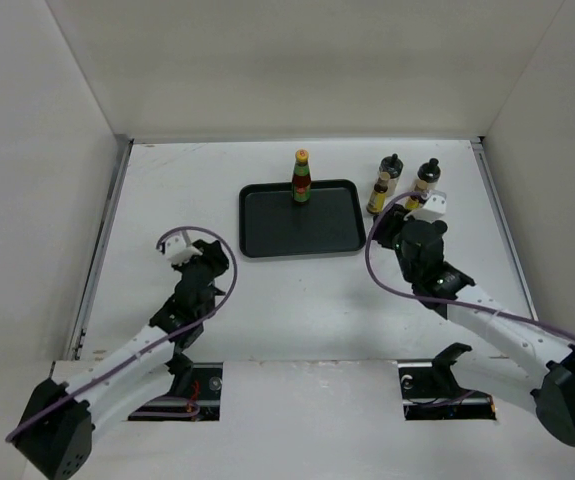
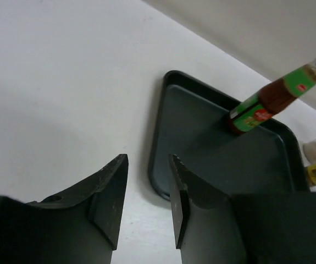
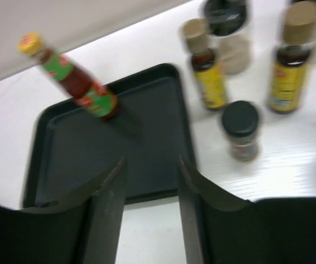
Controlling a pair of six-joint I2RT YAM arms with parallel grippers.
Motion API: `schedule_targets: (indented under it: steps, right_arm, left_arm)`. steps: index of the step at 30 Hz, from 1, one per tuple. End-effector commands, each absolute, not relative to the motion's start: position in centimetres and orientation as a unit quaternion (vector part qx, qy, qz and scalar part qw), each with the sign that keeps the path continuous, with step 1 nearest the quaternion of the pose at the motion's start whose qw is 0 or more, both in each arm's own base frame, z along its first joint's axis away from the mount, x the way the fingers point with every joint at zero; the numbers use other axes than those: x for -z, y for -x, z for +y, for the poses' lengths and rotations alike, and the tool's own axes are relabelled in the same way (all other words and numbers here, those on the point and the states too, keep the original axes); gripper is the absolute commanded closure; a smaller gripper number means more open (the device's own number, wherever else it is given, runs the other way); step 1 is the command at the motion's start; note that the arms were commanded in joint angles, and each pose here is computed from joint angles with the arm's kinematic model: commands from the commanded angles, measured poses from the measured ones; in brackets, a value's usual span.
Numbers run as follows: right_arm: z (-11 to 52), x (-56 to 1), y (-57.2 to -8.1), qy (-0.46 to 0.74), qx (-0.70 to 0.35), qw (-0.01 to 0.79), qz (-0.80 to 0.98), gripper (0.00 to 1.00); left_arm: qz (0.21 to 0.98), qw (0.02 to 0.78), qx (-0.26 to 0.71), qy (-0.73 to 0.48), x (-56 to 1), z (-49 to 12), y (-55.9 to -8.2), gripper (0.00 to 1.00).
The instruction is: Organize the condiment bottles
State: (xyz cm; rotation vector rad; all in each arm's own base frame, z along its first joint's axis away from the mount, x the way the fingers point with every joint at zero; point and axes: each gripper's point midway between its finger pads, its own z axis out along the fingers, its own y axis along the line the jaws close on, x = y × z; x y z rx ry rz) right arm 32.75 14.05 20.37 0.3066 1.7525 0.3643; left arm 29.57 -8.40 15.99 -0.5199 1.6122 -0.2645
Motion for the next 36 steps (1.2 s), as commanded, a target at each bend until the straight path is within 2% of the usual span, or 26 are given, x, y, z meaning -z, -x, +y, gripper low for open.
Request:
schedule_targets:
  steps: [1,6,9,12,18,24,28,32,36]
  right_arm:
    - [10.3,-20.2,-33.7,-0.151,-0.075,0.609,0.775,0.49]
    - [7.7,-18.7,-35.8,-0.159,-0.021,0.584,0.796,0.34]
    - [7.1,-17.1,-37.4,-0.156,-0.007,0.563,0.811,0.29]
    - [7.1,-15.8,-38.8,-0.153,-0.002,0.548,0.822,0.29]
    - [7.4,-14.8,-40.7,-0.148,0.002,0.54,0.828,0.29]
    - [7.8,-13.9,-42.2,-0.142,0.011,0.532,0.835,0.43]
    - [7.2,-14.3,-42.3,-0.144,0.032,0.537,0.83,0.64]
    - [8.7,-19.1,-40.6,-0.123,0.037,0.581,0.804,0.65]
    - [17.3,-23.9,-37.9,-0.033,-0.049,0.602,0.797,0.65]
  left_arm:
    - [0.677,0.65,0.134,0.318,-15.4,-5.4,-28.4,0.66]
    - [0.661,0.639,0.084,0.384,-13.4,-0.5,-28.3,0.58]
    - [0.679,0.609,0.087,0.399,-10.6,-0.4,-28.3,0.53]
    - [0.696,0.588,0.102,0.399,-9.0,-1.4,-28.7,0.51]
    - [0.69,0.594,0.131,0.393,-9.5,-2.2,-28.9,0.47]
    - [0.687,0.598,0.143,0.388,-9.6,-2.6,-29.1,0.43]
    - [0.685,0.6,0.152,0.385,-9.8,-2.9,-29.2,0.42]
    - [0.685,0.6,0.157,0.382,-9.9,-3.0,-29.2,0.41]
    - [0.677,0.607,0.159,0.385,-10.2,-2.9,-29.2,0.41]
